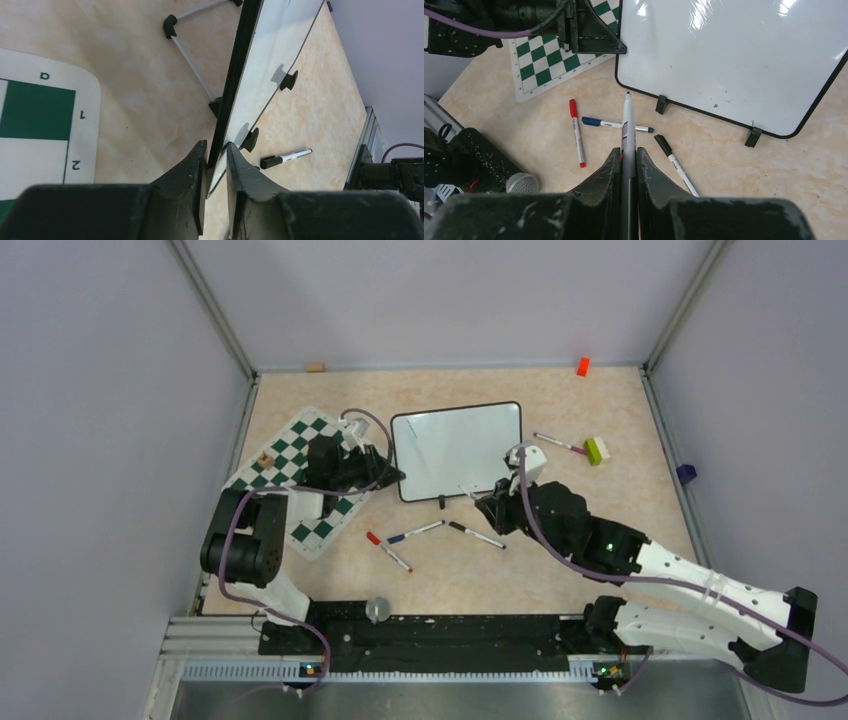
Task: Write a sentence on the whiteboard
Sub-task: Adjust the whiteboard at the center of the board.
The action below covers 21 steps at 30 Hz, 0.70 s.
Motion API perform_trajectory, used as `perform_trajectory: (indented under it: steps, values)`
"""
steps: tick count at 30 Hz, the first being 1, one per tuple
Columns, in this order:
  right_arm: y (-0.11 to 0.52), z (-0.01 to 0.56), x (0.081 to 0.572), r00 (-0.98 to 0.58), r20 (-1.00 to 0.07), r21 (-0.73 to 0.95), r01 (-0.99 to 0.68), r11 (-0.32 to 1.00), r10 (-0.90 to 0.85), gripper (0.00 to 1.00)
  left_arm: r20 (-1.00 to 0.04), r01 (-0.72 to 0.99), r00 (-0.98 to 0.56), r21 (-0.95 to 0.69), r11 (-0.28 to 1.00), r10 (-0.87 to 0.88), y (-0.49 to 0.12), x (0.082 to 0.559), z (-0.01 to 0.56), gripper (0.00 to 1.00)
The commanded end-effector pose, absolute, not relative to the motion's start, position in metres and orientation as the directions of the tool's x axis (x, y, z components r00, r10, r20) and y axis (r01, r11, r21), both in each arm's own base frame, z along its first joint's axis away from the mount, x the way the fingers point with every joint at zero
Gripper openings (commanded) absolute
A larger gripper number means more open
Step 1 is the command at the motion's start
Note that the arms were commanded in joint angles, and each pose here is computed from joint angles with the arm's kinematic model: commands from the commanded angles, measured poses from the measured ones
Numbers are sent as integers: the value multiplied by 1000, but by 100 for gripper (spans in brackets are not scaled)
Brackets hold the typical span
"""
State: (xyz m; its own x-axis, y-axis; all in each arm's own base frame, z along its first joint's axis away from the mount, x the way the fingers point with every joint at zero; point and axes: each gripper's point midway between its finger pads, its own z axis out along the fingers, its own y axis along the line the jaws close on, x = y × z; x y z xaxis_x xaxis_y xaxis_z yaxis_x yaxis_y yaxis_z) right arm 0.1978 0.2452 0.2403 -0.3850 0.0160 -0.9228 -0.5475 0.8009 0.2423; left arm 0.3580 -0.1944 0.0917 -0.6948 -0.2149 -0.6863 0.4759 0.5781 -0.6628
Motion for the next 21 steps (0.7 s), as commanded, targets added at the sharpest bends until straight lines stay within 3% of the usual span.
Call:
perform_trajectory:
  steps: [1,6,18,20,21]
  values:
    - [255,271,205,-348,-937,239,-567,789,33,0,-745,550,-642,-614,565,-184,-200,348,111,21]
    - [266,274,217,-360,-933,221,-585,781,-5,0,-749,552,-639,-604,575,-173,-201,343,110,0]
    - [301,277,264,-365,-927,147,-558,817,-82,0,-760,523,-622,-583,622,-189,-193,331,103,0]
    - [301,278,269,-361,-929,134,-546,827,-88,0,-753,516,-629,-590,620,-193,-194,330,102,10]
    - [301,278,270,-359,-929,130,-539,832,-88,0,-751,516,-631,-594,618,-195,-194,329,102,22]
